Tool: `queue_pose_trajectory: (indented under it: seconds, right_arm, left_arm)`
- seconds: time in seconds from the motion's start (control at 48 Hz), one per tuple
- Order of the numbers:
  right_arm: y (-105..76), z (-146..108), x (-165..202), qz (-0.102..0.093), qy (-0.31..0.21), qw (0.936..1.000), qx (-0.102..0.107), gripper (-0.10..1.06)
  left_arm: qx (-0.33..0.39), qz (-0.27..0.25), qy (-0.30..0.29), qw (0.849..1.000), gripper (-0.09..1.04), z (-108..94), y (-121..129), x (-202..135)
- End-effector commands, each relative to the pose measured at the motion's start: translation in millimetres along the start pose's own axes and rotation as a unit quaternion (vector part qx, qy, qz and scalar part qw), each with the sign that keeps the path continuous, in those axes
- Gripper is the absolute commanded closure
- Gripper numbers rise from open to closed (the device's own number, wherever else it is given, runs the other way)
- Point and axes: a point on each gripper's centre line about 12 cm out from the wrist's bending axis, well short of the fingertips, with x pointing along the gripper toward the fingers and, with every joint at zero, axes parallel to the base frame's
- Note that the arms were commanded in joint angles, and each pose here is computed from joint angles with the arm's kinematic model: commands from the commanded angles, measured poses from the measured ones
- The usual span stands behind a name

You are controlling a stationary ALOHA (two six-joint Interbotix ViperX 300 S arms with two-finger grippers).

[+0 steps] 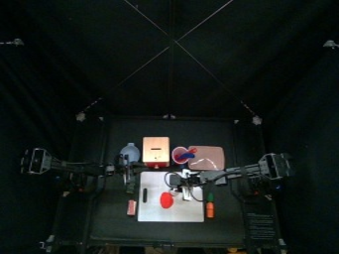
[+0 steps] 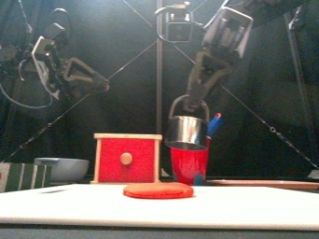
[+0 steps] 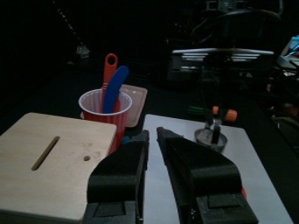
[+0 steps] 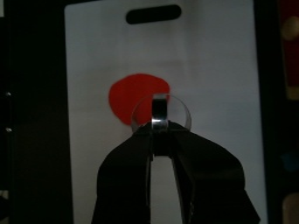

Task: Get the cutter from the drawer then cut the dough then place the extra dough in the bowl
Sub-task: Cut the dough

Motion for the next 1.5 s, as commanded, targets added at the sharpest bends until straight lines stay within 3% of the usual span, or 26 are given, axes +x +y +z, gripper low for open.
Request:
queue_pose_trajectory:
  seconds: [0.021,0.271,0.521,0.938,1.062,1.208,1.333,1.396,1.458,1.5]
  right_arm:
    - [11.3,17.5,1.2,0.009,-0.007,0.9999,-0.007,0.48]
    - [27.4,18.3,18.0,0.016,0.017,0.9994,-0.026,0.48]
    - [21.7,16.0,20.0,-0.003,0.022,0.9983,-0.053,0.48]
    - [14.8,8.3,32.9,-0.015,0.032,0.9974,-0.063,0.48]
    - [16.1,7.3,28.4,-0.015,0.030,0.9972,-0.067,0.40]
    - [13.9,7.2,15.7,-0.021,0.007,0.9965,-0.081,0.22]
    - [12.1,6.2,0.3,-0.018,-0.049,0.9948,-0.087,0.21]
    - [10.9,1.7,-7.0,-0.017,-0.083,0.9919,-0.094,0.21]
    - [9.6,-10.4,-14.0,-0.017,-0.123,0.9850,-0.120,0.20]
    - [5.9,-19.4,-16.2,-0.016,-0.146,0.9815,-0.123,0.20]
  left_arm:
    - [0.001,0.001,-0.003,1.000,0.34,1.8,0.4,1.0]
    - [0.001,0.002,0.001,1.000,0.34,-1.2,1.3,-0.9]
    - [-0.002,0.001,-0.001,1.000,0.34,0.2,0.4,0.0]
    - [-0.002,-0.002,0.004,1.000,0.34,-2.6,-0.5,-1.6]
    - [-0.001,-0.009,0.004,1.000,0.34,-2.1,-4.2,-1.2]
    - [0.000,-0.044,0.004,0.999,0.30,-0.8,-23.4,2.3]
    - [-0.015,-0.062,0.018,0.998,0.22,-7.5,-39.7,7.6]
    - [-0.022,-0.077,0.021,0.997,0.16,-8.2,-54.3,15.6]
    - [-0.023,-0.095,0.032,0.995,0.11,-13.1,-71.6,24.4]
    - [-0.022,-0.105,0.047,0.993,0.08,-22.2,-83.3,31.6]
